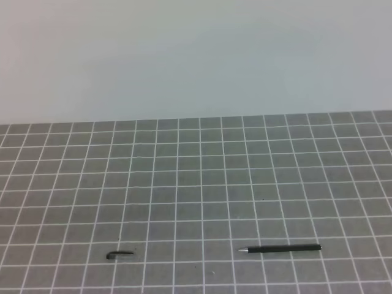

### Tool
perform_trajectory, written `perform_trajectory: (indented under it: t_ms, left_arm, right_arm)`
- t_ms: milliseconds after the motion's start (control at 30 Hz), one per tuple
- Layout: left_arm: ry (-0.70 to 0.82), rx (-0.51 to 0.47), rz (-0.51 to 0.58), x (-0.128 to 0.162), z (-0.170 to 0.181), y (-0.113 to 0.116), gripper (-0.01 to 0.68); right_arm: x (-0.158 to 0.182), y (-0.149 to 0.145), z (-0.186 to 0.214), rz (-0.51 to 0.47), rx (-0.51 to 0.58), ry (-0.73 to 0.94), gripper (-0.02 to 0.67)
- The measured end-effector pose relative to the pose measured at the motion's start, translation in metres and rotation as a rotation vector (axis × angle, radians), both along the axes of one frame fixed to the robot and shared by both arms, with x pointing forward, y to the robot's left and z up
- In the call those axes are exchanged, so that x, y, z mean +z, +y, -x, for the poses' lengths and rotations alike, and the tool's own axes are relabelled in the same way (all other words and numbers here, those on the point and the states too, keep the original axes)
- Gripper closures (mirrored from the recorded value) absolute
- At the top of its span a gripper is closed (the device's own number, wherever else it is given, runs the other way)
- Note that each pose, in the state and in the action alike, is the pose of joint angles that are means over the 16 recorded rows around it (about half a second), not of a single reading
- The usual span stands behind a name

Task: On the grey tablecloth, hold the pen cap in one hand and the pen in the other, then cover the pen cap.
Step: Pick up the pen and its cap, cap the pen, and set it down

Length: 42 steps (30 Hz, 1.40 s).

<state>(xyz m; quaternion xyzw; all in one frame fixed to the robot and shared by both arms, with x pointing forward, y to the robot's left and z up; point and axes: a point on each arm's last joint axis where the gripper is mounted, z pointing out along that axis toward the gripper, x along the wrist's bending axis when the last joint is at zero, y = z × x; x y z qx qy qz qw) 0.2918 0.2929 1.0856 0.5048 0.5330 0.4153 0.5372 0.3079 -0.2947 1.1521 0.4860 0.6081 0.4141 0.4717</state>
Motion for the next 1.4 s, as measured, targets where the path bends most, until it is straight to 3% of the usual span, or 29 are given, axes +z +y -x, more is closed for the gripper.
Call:
perform_trajectory:
  t_ms: [167,333,567,800,1100,1400]
  left_arm:
    - [0.185,-0.076,-0.029,-0.003,-0.016,-0.006,0.675]
    - [0.401,-0.204,-0.075,-0.004,-0.035,-0.017,0.675]
    - [0.571,-0.337,-0.110,0.004,-0.066,-0.026,0.675]
    - [0.658,-0.386,-0.101,0.008,-0.093,-0.031,0.675]
    - [0.685,-0.431,-0.057,0.006,-0.107,-0.036,0.675]
    - [0.660,-0.458,-0.048,0.008,-0.109,-0.038,0.675]
  right_arm:
    - [0.019,0.008,-0.043,0.083,0.113,0.228,0.645]
    - [0.015,0.021,-0.094,0.118,0.280,0.465,0.645]
    - [-0.022,0.049,-0.159,0.173,0.528,0.747,0.645]
    - [-0.076,0.081,-0.201,0.284,0.708,0.960,0.632]
    - [-0.136,0.117,-0.228,0.476,0.853,1.031,0.461]
    - [-0.170,0.143,-0.245,0.731,0.956,0.902,0.287]
